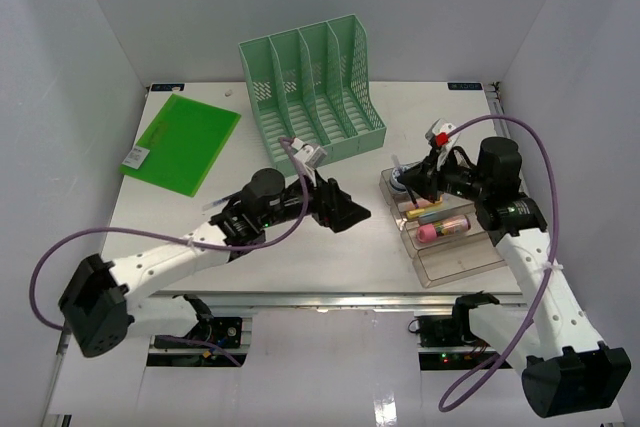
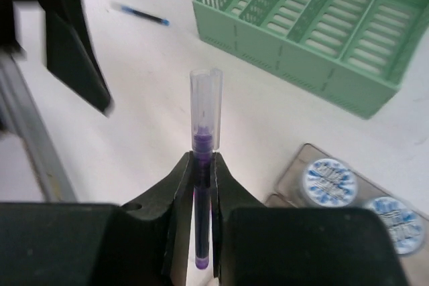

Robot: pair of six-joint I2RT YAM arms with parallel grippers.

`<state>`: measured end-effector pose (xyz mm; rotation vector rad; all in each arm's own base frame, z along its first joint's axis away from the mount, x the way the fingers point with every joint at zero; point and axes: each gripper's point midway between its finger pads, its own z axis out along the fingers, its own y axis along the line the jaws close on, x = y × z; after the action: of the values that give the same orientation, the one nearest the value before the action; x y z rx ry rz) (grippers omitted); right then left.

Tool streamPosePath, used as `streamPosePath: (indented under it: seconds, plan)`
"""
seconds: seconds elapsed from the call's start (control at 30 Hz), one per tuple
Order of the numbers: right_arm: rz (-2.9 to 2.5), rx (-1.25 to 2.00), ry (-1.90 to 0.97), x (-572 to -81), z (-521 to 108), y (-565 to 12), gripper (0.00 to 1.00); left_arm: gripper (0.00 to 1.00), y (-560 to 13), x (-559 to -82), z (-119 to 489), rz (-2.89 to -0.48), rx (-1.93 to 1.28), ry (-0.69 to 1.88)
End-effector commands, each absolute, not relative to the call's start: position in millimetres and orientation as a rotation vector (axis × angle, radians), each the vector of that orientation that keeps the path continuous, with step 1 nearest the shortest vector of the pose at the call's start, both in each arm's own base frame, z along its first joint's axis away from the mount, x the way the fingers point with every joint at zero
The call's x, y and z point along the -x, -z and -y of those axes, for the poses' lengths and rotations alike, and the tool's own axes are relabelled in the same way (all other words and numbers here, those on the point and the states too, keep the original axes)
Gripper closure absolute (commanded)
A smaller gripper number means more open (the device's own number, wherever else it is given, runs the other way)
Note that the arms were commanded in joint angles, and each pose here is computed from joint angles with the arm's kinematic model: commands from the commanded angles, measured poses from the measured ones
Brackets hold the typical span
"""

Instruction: Organize the desk

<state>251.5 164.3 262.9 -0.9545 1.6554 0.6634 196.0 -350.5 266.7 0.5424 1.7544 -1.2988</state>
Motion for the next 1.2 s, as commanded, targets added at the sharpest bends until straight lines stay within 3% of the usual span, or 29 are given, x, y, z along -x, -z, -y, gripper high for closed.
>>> streamPosePath:
  seconds: [0.0,0.1,0.3,0.8,0.87,1.03,1.17]
  plan:
    - [-1.72,1.387,-0.383,-219,-123,-208,0.92,0.02,-240,-200,296,-1.848,-0.641,0.938]
    - [-1.712,1.638,-0.266,-198,-100,-170,0.92,0.02,-226,-203,253,-1.908,-0.631,0.711]
    - [-1.681,1.848,-0.075,-171,-67,-122,0.92,0.02,-192,-207,204,-1.959,-0.577,0.472]
    - [-1.546,2.205,0.07,-162,-38,-66,0.87,0.02,-186,-213,187,-1.958,-0.535,0.379]
    - [-1.539,2.219,0.074,-163,-37,-64,0.79,0.02,-186,-216,180,-1.962,-0.495,0.341]
    - [-1.508,2.219,0.127,-169,-36,-71,0.36,0.02,-183,-220,174,-1.976,-0.451,0.302]
    - [-1.47,2.167,0.136,-172,-43,-94,0.29,0.02,-179,-226,168,-1.998,-0.408,0.258]
